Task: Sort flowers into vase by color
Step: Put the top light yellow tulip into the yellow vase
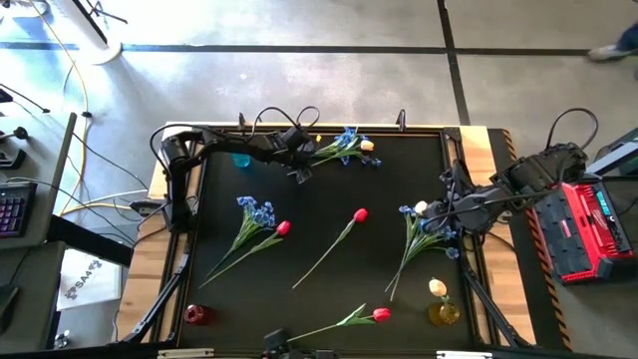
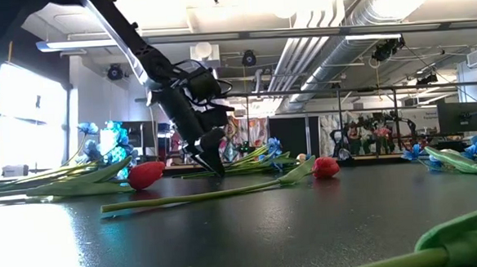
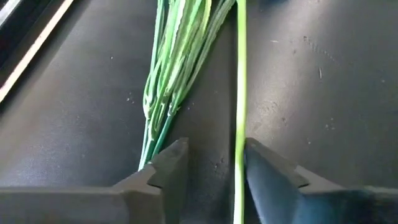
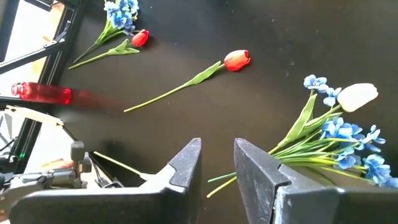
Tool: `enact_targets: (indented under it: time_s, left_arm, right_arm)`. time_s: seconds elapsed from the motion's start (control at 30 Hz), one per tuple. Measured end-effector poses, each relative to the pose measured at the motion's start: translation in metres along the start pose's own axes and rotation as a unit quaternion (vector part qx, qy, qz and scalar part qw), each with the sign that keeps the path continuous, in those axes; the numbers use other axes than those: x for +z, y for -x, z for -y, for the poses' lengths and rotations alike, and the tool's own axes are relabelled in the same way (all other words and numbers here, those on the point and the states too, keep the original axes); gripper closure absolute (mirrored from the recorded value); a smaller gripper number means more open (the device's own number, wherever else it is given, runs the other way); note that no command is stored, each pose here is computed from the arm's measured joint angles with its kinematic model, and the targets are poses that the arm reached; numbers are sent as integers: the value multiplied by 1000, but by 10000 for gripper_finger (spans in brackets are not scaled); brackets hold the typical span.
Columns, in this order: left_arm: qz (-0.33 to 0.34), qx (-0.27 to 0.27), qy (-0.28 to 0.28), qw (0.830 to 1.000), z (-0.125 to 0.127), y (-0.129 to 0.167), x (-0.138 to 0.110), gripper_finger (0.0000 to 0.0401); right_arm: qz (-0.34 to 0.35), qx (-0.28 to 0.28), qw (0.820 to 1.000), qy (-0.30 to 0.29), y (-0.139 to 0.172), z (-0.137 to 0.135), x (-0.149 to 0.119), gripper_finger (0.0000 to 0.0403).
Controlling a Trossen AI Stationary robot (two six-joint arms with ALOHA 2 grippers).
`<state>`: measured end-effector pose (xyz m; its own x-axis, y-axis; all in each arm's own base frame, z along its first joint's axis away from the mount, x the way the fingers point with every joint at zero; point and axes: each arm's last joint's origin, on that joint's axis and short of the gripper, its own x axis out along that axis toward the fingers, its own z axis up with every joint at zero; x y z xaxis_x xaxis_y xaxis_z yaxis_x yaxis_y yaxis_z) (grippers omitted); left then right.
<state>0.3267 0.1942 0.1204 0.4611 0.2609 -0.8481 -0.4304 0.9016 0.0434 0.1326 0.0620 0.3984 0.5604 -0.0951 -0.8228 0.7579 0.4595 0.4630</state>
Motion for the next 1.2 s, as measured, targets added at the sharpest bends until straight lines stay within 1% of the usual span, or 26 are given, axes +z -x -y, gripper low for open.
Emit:
enact_targets:
  time_s: [0.27, 0.33, 0.4, 0.53, 0.57, 0.67, 0.73, 0.83, 0.93, 1.07, 1.13, 1.2]
  left_arm:
    - [-18, -6, -4, 1000, 1, 1, -3, 386]
    - [-22, -6, 4, 1000, 1, 2, -4, 395]
    - [-24, -6, 10, 1000, 1, 4, -3, 394]
    - [-41, -12, 19, 999, 3, 17, 0, 399]
    - [-35, -15, 20, 999, 4, 22, 4, 399]
    - [9, -23, 23, 999, 10, 45, 21, 400]
    - [31, -32, 22, 999, 16, 60, 29, 400]
    - [68, -54, 30, 996, 26, 85, 37, 400]
    - [133, -86, 31, 987, 40, 115, 49, 401]
    - [223, -136, 33, 965, 65, 149, 63, 401]
    - [279, -160, 36, 946, 77, 165, 71, 401]
    - [319, -183, 41, 929, 88, 177, 76, 401]
  right_arm:
    - [-4, 5, 1000, -10, -1, -1, 2, 321]
    - [-4, 5, 1000, -10, -1, -1, 2, 321]
    - [-4, 8, 1000, -11, -1, -2, 2, 321]
    - [-3, 9, 1000, -11, -1, -2, 2, 321]
    - [0, 10, 1000, -8, -1, -2, 2, 321]
    - [18, 18, 1000, 9, 0, -4, 2, 321]
    - [35, 30, 999, 24, 0, -7, 2, 321]
    - [70, 59, 995, 37, 0, -13, 2, 321]
    - [116, 97, 988, 44, -2, -24, 1, 318]
    - [171, 131, 975, 59, -5, -37, 2, 302]
    - [198, 136, 969, 63, -4, -40, 3, 286]
    - [229, 132, 962, 64, -4, -41, 5, 264]
